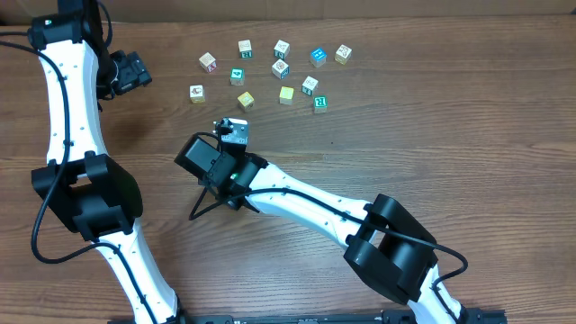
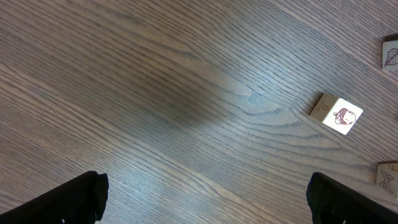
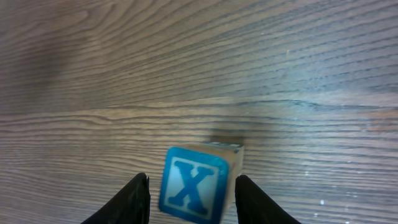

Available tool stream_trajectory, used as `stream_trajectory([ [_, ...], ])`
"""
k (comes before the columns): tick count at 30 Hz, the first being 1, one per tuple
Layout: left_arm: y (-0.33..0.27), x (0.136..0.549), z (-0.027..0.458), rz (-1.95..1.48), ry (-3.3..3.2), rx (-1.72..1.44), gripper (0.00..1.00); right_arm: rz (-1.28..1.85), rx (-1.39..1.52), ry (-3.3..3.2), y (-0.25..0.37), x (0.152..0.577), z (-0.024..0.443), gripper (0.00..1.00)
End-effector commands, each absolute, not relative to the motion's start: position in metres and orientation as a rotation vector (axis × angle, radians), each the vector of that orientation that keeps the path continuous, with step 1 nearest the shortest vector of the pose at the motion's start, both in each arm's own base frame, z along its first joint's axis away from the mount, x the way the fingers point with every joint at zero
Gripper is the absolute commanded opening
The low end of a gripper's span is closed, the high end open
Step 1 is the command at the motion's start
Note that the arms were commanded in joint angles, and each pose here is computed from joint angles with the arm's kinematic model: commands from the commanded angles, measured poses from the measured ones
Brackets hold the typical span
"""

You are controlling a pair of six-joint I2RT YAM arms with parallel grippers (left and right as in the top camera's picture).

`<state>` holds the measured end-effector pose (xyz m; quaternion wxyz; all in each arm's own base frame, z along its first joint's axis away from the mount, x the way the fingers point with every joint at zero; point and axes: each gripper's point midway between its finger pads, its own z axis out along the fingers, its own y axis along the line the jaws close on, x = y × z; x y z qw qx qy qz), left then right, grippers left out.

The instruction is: Form a tower

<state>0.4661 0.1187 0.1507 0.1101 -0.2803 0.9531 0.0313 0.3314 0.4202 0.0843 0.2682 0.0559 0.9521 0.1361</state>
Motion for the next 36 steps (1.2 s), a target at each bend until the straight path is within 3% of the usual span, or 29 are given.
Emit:
stream_trajectory([
  [1,0.115,0.469,0.157,0.089,2.782,-0.821,1.00,0.332,0.098,2.538,0.413,0.349,0.093,0.41],
  [13,0.115,0.469,0.157,0.089,2.782,-0.821,1.00,0.428,-0.047,2.508,0.431,0.362,0.143,0.47],
  [23,0.115,0.469,0.157,0.089,2.782,-0.821,1.00,0.333,0.054,2.587,0.409,0.354,0.124,0.56],
  [36,0.115,0.469,0.157,0.089,2.782,-0.821,1.00,0.316,0.044,2.614,0.404,0.348,0.089,0.59],
])
